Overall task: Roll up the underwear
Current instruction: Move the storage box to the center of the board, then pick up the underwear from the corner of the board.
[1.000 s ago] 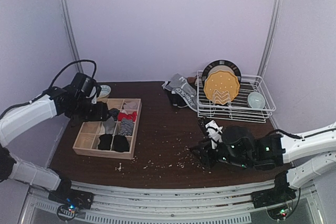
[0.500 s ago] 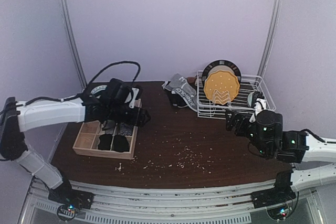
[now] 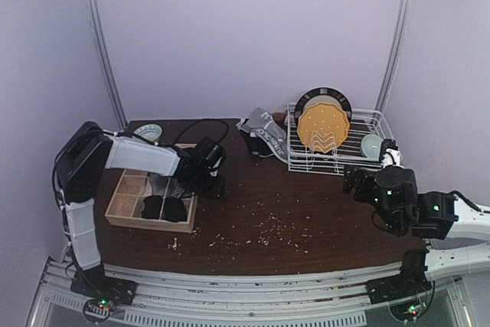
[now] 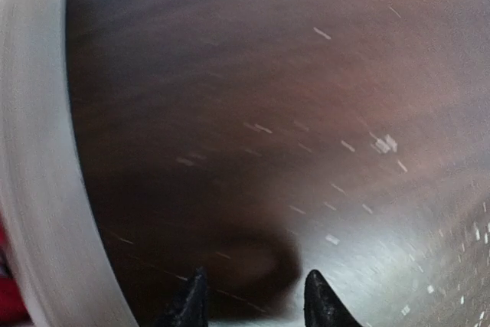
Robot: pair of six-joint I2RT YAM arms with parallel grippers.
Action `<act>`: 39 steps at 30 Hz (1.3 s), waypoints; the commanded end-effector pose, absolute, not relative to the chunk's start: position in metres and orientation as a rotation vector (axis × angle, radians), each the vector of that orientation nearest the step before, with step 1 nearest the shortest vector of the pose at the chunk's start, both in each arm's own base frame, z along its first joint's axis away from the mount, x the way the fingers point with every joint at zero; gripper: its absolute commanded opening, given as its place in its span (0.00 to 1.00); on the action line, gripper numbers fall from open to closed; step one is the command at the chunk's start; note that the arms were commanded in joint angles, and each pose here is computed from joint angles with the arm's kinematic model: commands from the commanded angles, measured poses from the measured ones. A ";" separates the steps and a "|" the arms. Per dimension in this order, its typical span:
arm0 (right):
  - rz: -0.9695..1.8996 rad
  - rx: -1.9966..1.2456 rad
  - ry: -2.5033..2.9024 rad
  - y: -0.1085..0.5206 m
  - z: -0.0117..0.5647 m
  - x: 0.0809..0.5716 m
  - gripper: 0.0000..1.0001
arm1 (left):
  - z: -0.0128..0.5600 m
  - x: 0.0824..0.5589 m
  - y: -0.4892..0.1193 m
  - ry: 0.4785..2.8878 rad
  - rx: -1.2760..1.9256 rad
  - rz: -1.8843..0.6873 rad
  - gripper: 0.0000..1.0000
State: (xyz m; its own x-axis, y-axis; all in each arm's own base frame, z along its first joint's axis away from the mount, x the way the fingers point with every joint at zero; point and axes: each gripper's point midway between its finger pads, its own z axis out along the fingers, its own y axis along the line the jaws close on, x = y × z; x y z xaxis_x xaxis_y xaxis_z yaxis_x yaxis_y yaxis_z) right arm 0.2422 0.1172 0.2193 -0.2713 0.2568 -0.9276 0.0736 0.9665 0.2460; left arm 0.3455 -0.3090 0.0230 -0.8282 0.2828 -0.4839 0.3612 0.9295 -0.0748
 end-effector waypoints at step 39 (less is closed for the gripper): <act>0.167 0.119 1.957 0.152 0.238 0.295 1.00 | 0.159 0.490 -0.335 2.355 0.166 -0.525 0.86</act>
